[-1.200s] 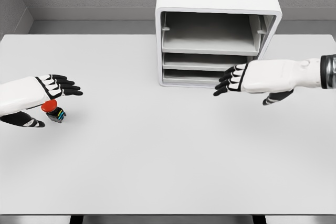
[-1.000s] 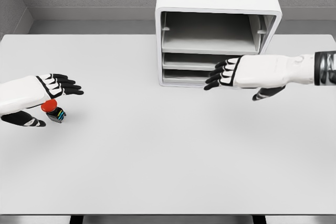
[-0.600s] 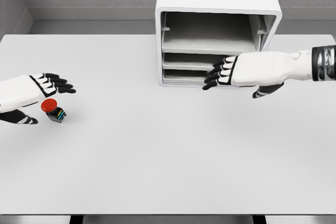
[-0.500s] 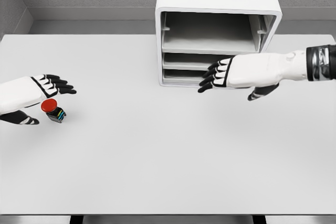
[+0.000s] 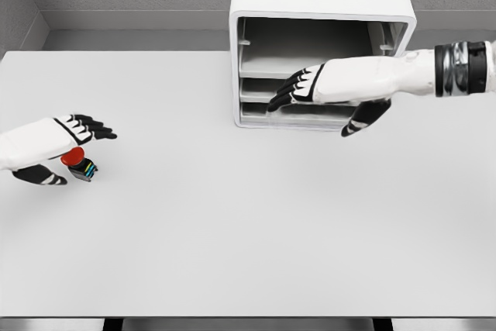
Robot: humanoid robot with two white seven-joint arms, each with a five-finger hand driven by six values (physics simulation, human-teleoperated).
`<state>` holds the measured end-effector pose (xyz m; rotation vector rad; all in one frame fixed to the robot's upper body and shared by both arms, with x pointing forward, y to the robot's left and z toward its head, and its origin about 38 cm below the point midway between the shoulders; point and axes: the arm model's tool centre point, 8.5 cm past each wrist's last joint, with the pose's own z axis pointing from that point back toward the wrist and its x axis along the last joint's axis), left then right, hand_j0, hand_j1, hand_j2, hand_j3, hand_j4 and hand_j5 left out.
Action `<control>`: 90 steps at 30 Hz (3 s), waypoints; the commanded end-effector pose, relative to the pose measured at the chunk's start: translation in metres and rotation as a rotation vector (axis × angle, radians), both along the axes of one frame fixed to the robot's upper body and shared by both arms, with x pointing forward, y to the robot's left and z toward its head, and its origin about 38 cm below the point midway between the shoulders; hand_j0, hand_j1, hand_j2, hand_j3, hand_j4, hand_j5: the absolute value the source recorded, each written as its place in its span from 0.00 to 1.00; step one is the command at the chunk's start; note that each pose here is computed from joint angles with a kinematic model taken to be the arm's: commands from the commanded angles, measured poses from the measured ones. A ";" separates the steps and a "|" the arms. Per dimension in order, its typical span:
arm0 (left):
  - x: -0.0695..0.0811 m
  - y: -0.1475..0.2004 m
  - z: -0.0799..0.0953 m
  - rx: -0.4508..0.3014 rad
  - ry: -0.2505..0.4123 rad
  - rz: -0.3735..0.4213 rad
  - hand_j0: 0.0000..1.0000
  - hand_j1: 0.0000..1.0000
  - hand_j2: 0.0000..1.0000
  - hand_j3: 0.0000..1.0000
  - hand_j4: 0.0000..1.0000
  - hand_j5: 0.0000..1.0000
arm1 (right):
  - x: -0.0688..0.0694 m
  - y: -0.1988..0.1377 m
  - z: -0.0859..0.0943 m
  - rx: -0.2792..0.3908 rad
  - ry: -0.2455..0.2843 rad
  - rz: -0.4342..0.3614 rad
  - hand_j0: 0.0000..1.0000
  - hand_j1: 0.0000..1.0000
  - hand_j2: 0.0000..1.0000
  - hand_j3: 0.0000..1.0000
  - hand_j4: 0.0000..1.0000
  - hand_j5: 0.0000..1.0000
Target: Slide open multi-storey tabletop storage cabinets and put open load switch and slide close multi-storey tabletop storage cabinets
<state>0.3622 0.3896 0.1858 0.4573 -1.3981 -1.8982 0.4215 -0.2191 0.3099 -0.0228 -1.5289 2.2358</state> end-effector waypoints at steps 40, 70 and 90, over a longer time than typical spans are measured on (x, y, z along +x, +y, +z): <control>0.010 -0.042 0.038 -0.016 -0.102 -0.123 0.37 0.37 0.37 0.37 0.37 0.37 | 0.050 -0.019 -0.030 0.031 0.226 -0.373 1.00 1.00 1.00 1.00 1.00 1.00; 0.005 -0.074 0.085 -0.068 -0.210 -0.233 0.39 0.39 0.39 0.39 0.39 0.39 | 0.024 0.012 -0.028 0.003 0.195 -0.217 1.00 1.00 1.00 1.00 1.00 1.00; 0.025 -0.136 0.117 -0.175 -0.319 -0.363 0.39 0.39 0.39 0.39 0.39 0.39 | -0.024 0.000 -0.028 0.020 0.132 0.086 1.00 1.00 1.00 1.00 1.00 1.00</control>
